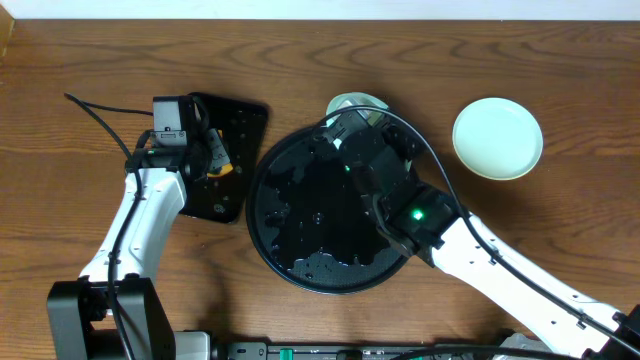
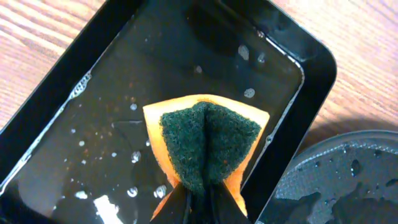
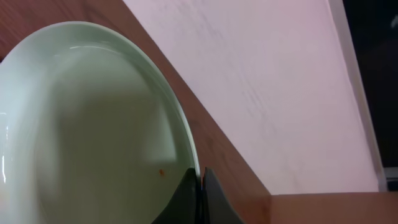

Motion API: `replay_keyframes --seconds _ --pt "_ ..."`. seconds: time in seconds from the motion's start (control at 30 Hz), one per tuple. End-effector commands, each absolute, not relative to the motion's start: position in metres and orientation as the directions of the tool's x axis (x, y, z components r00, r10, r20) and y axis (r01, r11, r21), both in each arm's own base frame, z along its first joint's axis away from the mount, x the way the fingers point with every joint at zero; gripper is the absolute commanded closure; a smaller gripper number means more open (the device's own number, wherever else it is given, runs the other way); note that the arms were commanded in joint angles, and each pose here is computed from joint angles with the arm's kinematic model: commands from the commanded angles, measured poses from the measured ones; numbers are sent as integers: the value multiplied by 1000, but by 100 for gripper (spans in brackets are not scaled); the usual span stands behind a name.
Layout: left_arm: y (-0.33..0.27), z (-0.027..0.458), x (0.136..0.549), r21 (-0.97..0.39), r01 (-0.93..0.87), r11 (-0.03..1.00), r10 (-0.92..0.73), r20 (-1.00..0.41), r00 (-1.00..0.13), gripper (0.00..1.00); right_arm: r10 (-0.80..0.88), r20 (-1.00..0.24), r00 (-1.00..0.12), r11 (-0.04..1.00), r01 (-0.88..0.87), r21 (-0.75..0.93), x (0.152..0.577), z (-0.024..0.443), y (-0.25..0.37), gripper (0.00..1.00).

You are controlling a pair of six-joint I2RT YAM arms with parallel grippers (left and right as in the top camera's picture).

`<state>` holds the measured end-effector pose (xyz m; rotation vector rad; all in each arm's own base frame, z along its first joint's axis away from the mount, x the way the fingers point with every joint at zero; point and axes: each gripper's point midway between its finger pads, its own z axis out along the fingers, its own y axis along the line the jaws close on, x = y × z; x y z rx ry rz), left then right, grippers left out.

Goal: Clean dirty plates on tray and stack at the side
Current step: 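Lift the light-blue plate with the right gripper and carry it right, then lower the plate onto the stacked plates at right and release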

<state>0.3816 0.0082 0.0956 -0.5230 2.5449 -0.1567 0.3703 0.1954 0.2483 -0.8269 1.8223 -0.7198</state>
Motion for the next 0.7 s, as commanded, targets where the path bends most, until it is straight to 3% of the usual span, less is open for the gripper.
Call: replay_keyframes --seconds 0.0,0.13,0.4,0.57,0.67 --pt "12 93 388 -199 -332 922 -387 -494 -779 92 -758 -575 -308 637 -159 -754 369 263 190 99" --pt "12 81 398 -181 -299 937 -350 -501 -792 92 -637 -687 -349 751 -82 -655 374 263 178 99" --pt "12 60 411 -55 -96 994 -110 -527 -843 93 -373 -840 -395 894 89 -439 386 261 149 99" --pt "12 42 411 5 4 1000 6 -501 -865 92 -183 -876 -446 939 187 -290 392 246 119 99" --pt "-3 25 408 -56 79 995 44 -468 -883 93 -75 -866 -495 942 250 -225 392 230 94 99"
